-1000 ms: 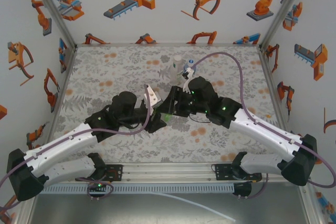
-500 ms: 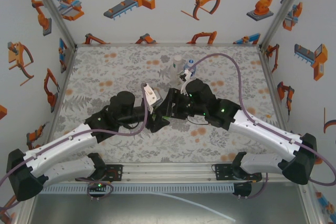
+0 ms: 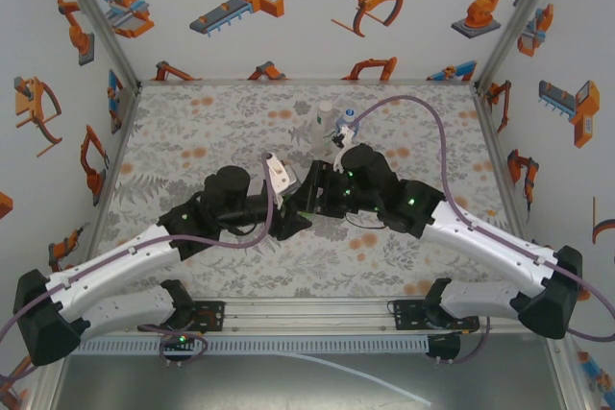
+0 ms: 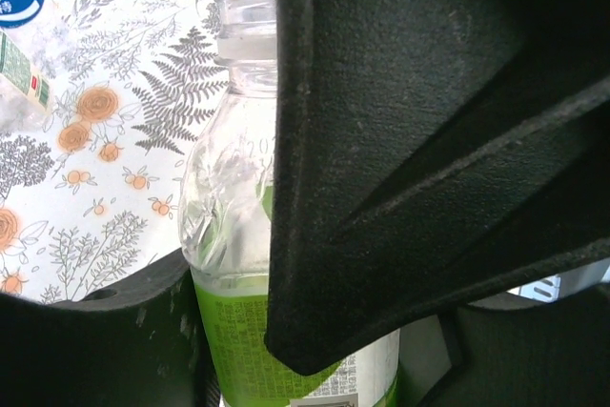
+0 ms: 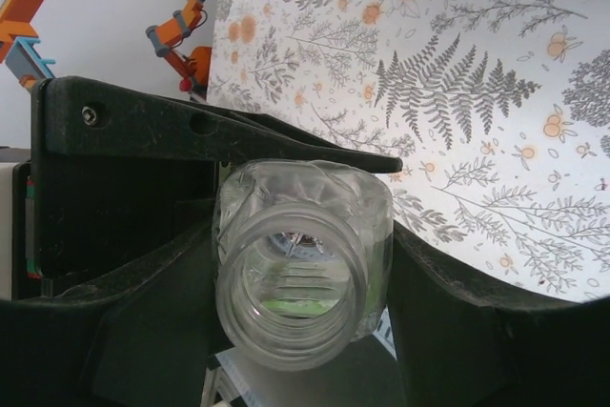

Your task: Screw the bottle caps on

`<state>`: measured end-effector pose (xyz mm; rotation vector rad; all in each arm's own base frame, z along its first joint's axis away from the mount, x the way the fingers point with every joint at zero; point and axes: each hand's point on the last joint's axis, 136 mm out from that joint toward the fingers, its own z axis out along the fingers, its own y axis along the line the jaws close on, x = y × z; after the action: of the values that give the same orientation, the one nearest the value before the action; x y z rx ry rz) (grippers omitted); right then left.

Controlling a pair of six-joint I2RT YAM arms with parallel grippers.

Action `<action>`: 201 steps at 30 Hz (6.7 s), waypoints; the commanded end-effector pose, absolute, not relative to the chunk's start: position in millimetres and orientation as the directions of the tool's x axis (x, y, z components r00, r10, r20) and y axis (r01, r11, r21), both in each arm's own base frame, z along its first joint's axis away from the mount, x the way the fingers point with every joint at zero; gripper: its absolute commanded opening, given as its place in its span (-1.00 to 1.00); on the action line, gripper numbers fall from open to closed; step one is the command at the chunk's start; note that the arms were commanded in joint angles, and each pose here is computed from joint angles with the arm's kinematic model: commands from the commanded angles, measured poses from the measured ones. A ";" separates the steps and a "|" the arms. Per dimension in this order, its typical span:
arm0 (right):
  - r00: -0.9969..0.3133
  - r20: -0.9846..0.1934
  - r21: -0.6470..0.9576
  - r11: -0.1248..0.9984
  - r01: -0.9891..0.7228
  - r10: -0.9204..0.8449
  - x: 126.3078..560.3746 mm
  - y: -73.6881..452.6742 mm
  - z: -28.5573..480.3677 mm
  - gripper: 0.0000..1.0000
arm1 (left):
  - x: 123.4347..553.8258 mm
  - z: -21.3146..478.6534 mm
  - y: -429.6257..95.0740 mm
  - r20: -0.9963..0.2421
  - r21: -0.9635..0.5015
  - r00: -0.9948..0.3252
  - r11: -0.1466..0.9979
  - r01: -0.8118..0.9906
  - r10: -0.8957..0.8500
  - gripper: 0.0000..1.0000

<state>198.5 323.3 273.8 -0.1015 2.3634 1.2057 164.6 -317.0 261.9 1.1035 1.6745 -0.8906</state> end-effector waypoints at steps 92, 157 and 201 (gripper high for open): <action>-0.512 -0.818 0.117 0.797 -0.592 -0.261 468.8 487.9 87.5 -0.34 | 267.5 245.8 -95.6 -0.895 -0.157 -0.444 0.899 0.408 0.045 -0.86; -0.502 -0.770 0.006 0.783 -0.622 -0.393 479.4 516.7 64.5 -0.08 | 271.3 238.6 -96.0 -0.879 -0.169 -0.475 0.900 0.401 0.047 -0.84; -0.606 -0.665 0.019 0.802 -0.597 -0.436 423.8 479.2 83.2 -0.29 | 269.7 236.2 -94.5 -0.872 -0.183 -0.488 0.900 0.396 0.037 -0.85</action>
<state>439.2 490.2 61.4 -0.7958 2.2823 0.3126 274.0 -94.2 233.0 0.2993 2.0562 -0.4399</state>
